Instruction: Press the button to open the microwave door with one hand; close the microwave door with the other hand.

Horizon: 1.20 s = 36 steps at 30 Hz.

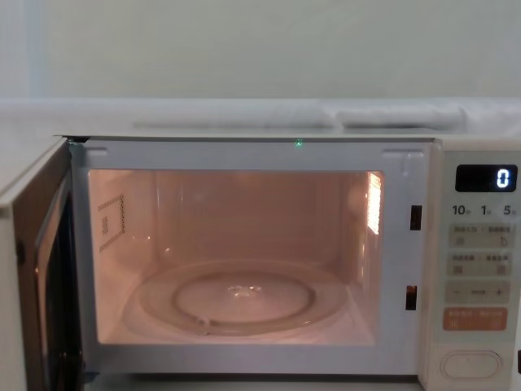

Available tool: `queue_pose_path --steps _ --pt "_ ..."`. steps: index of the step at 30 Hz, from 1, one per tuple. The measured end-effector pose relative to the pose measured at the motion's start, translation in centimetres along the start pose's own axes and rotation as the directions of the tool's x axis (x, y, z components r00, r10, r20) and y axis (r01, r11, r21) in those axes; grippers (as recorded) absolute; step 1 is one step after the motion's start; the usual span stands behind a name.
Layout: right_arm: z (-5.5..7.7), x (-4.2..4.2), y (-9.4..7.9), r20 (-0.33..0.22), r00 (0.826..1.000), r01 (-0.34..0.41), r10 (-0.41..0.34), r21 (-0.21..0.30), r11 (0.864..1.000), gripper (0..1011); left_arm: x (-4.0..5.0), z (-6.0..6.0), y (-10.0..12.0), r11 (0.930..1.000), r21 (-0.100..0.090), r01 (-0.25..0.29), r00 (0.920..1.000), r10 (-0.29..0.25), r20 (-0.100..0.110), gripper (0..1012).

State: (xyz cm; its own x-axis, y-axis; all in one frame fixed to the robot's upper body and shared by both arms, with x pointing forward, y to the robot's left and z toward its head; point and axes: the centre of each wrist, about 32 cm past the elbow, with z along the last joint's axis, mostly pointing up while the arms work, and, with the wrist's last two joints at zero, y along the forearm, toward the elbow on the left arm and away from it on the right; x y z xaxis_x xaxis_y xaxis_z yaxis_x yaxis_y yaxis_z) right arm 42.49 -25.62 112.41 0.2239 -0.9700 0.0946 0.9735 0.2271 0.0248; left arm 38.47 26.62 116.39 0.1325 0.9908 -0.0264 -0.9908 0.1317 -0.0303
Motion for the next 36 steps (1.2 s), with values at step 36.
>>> queue_pose_path --steps 36 --pt "0.0 0.00 0.0 0.000 1.000 0.000 0.000 0.000 1.000 1002 2.50 6.6 3.2 0.9705 -0.023 0.240 0.9692 -0.241 -0.052 0"
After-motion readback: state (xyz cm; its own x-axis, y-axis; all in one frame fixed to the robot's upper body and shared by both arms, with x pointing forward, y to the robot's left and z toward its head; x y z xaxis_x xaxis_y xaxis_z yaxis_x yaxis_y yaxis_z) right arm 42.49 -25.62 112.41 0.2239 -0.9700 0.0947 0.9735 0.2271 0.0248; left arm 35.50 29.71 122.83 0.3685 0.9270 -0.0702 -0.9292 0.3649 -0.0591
